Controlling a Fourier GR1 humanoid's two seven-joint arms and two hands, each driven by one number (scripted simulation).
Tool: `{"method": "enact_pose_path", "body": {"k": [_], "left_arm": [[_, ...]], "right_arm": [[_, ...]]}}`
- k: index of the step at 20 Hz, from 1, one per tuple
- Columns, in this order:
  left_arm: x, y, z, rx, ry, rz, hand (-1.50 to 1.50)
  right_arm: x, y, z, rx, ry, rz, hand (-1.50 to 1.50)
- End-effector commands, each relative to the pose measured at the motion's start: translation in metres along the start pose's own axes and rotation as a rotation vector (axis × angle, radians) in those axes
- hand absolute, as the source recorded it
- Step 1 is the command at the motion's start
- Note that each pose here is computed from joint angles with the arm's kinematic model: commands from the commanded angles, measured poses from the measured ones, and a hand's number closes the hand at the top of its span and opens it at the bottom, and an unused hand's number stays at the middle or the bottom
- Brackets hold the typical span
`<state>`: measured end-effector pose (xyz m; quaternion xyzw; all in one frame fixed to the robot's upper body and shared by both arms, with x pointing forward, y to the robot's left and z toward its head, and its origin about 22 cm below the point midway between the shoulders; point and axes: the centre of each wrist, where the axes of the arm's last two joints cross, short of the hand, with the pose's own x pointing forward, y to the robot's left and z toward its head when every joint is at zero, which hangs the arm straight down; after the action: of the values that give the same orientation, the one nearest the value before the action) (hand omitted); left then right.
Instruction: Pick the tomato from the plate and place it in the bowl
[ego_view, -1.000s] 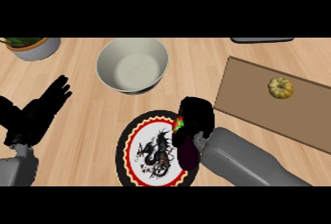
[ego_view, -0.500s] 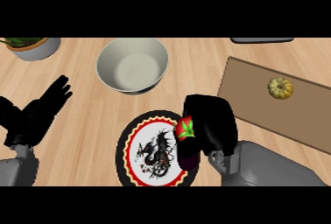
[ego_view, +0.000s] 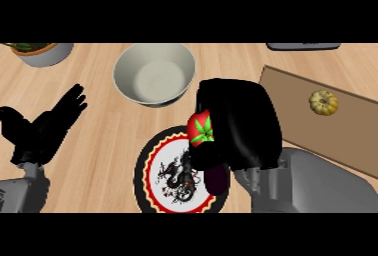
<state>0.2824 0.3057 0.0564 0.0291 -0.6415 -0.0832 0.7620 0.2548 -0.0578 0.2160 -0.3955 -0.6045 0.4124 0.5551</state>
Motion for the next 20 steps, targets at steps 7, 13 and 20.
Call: {"method": "enact_pose_path", "body": {"k": [7, 13, 20], "left_arm": [[-0.005, -0.021, -0.011, -0.034, -0.019, -0.015, 0.00], [0.009, -0.012, -0.015, -0.047, -0.022, -0.010, 0.00], [0.015, -0.027, -0.007, -0.082, -0.039, -0.015, 0.00]], "right_arm": [[0.085, -0.040, -0.019, -0.025, 0.181, -0.080, 1.50], [0.120, -0.052, -0.047, -0.110, 0.214, -0.079, 1.50], [0.119, -0.047, -0.102, -0.153, 0.243, -0.079, 1.50]]}}
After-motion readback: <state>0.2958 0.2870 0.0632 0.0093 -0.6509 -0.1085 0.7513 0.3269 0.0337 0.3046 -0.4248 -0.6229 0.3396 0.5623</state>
